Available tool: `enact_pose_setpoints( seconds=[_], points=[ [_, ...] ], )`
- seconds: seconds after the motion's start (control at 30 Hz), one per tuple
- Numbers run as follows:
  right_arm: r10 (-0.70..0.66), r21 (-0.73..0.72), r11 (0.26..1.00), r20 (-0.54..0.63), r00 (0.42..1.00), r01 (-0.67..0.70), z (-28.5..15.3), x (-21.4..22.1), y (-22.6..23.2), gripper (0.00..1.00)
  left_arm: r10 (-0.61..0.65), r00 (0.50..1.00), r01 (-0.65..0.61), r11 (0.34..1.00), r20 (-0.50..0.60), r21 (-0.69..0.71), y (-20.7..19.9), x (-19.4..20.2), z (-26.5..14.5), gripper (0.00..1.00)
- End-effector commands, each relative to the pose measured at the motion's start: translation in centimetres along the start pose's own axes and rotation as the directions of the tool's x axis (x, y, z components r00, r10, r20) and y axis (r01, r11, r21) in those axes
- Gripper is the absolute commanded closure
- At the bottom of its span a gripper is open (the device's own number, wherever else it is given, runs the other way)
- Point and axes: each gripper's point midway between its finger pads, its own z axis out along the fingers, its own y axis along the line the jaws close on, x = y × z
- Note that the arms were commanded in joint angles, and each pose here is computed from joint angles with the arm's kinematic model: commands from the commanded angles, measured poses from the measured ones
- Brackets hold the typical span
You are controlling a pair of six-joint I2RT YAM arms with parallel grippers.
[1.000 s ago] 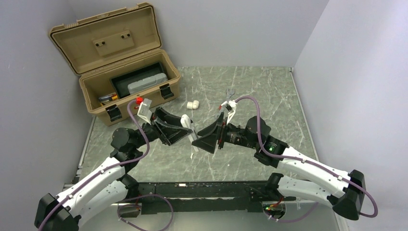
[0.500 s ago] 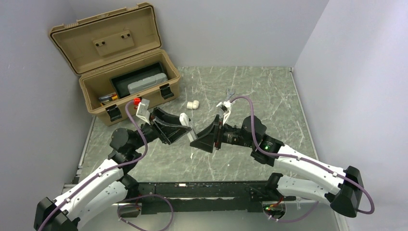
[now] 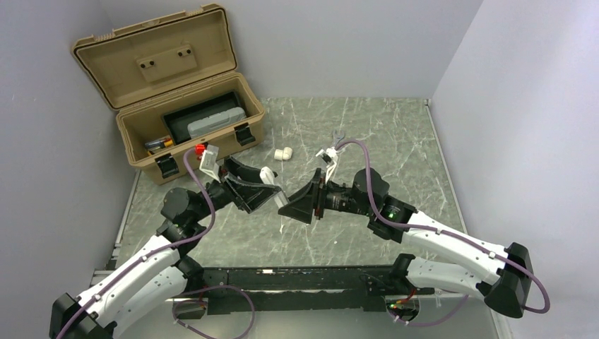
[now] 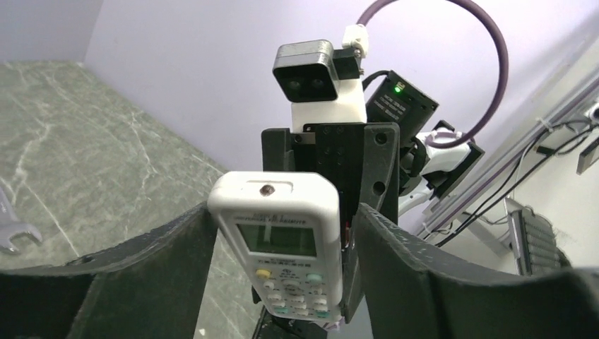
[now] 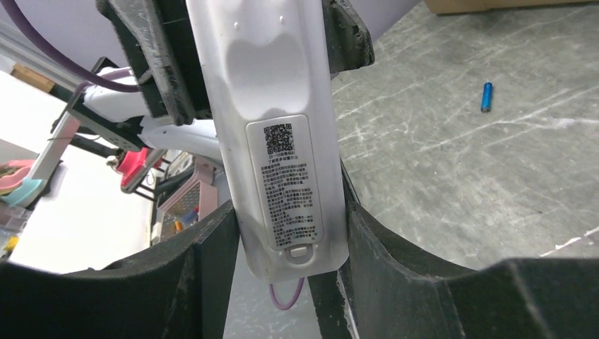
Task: Load the batteries into the remote control
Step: Adjust the remote control.
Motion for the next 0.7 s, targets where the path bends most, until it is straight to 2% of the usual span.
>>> enact_pose_setpoints(
  seconds=[0.0,0.07,0.1,0.27,0.33,0.43,0.53,0.67],
  points=[
    [-0.046,0.029,0.999,0.065,0.997,0.045,-0.3,-2.5,0.8,1.0,0.027,0.999,-0.025,0.998,0.032,-0.05,0.0,-1.4,0.1,0.18],
    [-0.059,0.051,0.997,0.07,0.996,0.055,-0.5,-2.9,0.7,1.0,0.021,0.999,-0.018,0.997,0.039,-0.075,0.3,-1.5,-0.1,0.02],
    [-0.065,0.065,0.996,0.07,0.995,0.06,-0.6,-3.0,0.6,1.0,0.016,0.999,-0.012,0.996,0.042,-0.091,0.5,-1.6,-0.1,0.01],
    [-0.095,0.148,0.985,0.065,0.993,0.084,-1.0,-3.4,-0.5,1.0,-0.056,0.998,0.062,0.956,0.027,-0.286,2.8,-2.2,-0.3,0.01],
    [-0.119,0.213,0.971,0.041,0.992,0.108,-1.1,-3.2,-1.7,1.0,-0.109,0.994,0.104,0.898,0.012,-0.427,4.8,-2.1,-0.7,0.01],
    [-0.142,0.349,0.926,-0.027,0.99,0.142,-1.3,-2.4,-4.2,1.0,-0.189,0.982,0.146,0.774,-0.004,-0.616,7.2,-1.4,-2.3,0.05],
    [-0.166,0.448,0.877,-0.059,0.984,0.175,-1.3,-2.2,-5.9,1.0,-0.214,0.977,0.157,0.738,-0.007,-0.657,7.7,-1.2,-2.6,0.06],
    [-0.206,0.494,0.846,-0.046,0.977,0.202,-1.0,-2.2,-5.9,1.0,-0.235,0.972,0.159,0.701,-0.014,-0.695,8.2,-0.8,-3.1,0.07]
  ],
)
